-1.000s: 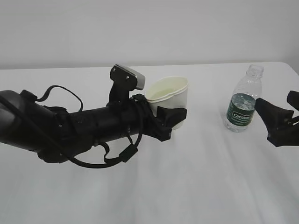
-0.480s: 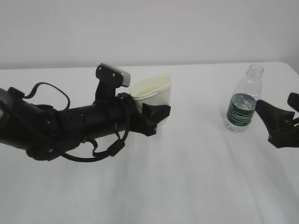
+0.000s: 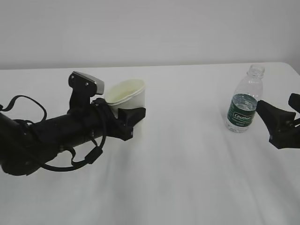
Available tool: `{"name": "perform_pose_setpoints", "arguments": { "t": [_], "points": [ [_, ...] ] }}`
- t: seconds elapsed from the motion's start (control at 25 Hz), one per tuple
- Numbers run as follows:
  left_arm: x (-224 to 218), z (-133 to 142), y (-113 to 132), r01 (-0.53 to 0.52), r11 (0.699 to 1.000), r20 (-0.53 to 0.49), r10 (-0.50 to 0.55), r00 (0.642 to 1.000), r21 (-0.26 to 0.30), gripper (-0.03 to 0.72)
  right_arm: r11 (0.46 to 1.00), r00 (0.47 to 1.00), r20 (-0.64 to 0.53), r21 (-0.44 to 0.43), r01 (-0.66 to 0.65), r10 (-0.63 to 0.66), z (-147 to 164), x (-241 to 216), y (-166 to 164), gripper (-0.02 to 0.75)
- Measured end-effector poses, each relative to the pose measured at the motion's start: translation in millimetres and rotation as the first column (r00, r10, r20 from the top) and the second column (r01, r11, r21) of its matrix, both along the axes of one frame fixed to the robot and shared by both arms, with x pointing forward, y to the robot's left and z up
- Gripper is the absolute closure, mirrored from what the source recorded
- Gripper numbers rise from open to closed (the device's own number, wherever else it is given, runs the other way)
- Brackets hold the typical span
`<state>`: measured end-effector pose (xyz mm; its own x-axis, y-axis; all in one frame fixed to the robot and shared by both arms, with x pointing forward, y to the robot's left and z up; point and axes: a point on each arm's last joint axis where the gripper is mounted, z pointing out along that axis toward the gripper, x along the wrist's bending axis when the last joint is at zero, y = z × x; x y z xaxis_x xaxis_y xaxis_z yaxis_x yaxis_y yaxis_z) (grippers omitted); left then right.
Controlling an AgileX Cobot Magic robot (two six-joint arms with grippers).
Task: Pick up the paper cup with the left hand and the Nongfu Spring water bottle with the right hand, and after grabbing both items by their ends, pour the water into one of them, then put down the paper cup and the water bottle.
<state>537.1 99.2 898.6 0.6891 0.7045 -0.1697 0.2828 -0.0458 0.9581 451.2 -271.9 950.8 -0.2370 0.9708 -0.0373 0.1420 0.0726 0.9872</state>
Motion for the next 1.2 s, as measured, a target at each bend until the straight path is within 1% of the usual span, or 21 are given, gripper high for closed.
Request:
{"name": "perform_pose_setpoints", "arguments": {
  "t": [0.16,0.28,0.4,0.64,0.8,0.92,1.12,1.2],
  "points": [
    [2,-2,20,-0.088,0.996,0.025,0.088,0.996,-0.018,0.286,1.0,1.0,-0.004,-0.001,0.0,0.0,0,0,0,0.15],
    [0,-5,32,-0.152,0.988,0.034,0.152,0.988,-0.002,0.286,1.0,1.0,-0.005,0.001,0.001,-0.001,-1,0,0,0.15],
    [-4,-5,42,-0.219,0.976,0.044,0.218,0.975,0.008,0.286,1.0,1.0,-0.007,0.001,0.001,-0.001,-1,0,0,0.15],
    [-5,-5,53,-0.321,0.947,0.041,0.321,0.946,-0.003,0.286,1.0,1.0,-0.009,0.0,0.001,-0.001,-1,0,0,0.15],
    [-5,-7,61,-0.405,0.914,0.022,0.405,0.914,-0.011,0.286,1.0,1.0,-0.013,0.0,0.002,-0.002,-1,0,0,0.15],
    [-6,-9,69,-0.463,0.886,0.028,0.463,0.886,0.005,0.286,1.0,1.0,-0.013,0.0,0.002,-0.002,-1,0,0,0.15],
    [-12,-13,78,-0.515,0.856,0.04,0.514,0.857,0.037,0.286,1.0,1.0,-0.013,0.0,0.002,-0.002,-1,0,0,0.15],
    [-13,-14,82,-0.543,0.839,0.042,0.542,0.84,0.042,0.286,1.0,1.0,-0.013,0.0,0.002,-0.002,-1,0,0,0.15]
  ]
}}
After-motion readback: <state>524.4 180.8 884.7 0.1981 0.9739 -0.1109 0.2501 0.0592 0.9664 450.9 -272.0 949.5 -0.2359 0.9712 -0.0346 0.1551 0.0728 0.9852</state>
